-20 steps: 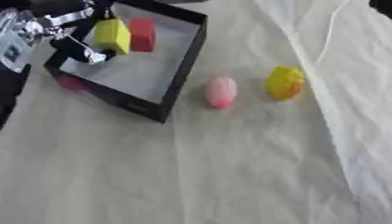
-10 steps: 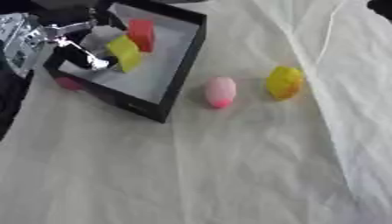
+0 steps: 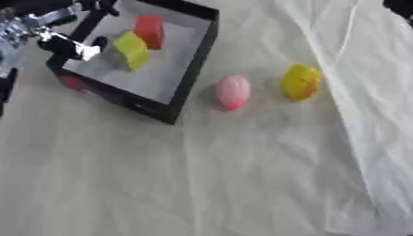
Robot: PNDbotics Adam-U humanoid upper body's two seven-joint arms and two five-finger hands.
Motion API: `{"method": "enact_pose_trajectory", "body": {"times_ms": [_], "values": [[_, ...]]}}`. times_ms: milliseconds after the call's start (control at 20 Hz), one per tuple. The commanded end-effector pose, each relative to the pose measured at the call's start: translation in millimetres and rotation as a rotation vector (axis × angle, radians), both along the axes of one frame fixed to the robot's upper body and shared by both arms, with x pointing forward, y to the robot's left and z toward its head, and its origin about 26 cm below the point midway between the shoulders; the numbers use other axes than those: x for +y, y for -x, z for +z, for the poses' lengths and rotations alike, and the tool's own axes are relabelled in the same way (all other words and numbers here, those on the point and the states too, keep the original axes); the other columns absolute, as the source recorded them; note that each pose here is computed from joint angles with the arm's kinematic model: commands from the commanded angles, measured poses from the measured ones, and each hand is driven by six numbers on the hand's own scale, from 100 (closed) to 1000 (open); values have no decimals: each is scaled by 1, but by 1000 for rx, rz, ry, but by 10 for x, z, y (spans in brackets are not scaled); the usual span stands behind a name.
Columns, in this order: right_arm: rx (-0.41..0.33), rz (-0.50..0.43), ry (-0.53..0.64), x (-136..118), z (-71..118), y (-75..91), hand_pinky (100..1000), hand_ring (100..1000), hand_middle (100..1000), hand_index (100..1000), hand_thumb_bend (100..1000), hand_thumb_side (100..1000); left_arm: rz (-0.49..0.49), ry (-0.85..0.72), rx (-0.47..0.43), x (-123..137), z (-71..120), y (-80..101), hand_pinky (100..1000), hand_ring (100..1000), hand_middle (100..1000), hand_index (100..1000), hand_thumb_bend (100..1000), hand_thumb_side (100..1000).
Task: Pick up objects on the table and place them in the box.
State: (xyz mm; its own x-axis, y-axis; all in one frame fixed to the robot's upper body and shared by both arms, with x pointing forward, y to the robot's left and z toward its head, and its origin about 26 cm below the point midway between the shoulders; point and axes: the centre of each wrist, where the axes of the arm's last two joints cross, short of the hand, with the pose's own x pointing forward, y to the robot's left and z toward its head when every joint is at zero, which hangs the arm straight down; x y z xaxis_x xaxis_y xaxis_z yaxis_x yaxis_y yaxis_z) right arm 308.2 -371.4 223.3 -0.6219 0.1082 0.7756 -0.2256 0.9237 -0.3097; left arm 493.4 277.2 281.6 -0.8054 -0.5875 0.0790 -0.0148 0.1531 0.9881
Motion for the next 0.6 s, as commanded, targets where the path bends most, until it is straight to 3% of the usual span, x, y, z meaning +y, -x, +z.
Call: {"method": "enact_pose_trajectory", "body": {"times_ms": [50, 250, 450, 500, 600], "values": [[-33, -18, 30, -64, 120, 55, 1000, 835, 780, 822, 100, 523, -172, -50, -38, 108, 462, 226, 841, 792, 773, 858, 100, 193], [-36, -30, 39, -91, 87, 91, 1000, 836, 780, 822, 100, 525, -244, 107, -5, 198, 743, 550, 832, 780, 763, 850, 100, 195], [-48, -35, 64, -106, 71, 135, 1000, 837, 781, 823, 100, 530, -244, 262, -1, 404, 888, 888, 817, 761, 747, 840, 100, 241], [-53, -36, 71, -108, 69, 145, 1000, 837, 781, 823, 100, 531, -245, 310, -5, 450, 897, 972, 817, 760, 746, 838, 100, 267], [-65, -33, 94, -107, 71, 170, 1000, 838, 783, 824, 100, 515, -240, 421, -2, 548, 861, 1138, 809, 751, 742, 835, 100, 472]]}}
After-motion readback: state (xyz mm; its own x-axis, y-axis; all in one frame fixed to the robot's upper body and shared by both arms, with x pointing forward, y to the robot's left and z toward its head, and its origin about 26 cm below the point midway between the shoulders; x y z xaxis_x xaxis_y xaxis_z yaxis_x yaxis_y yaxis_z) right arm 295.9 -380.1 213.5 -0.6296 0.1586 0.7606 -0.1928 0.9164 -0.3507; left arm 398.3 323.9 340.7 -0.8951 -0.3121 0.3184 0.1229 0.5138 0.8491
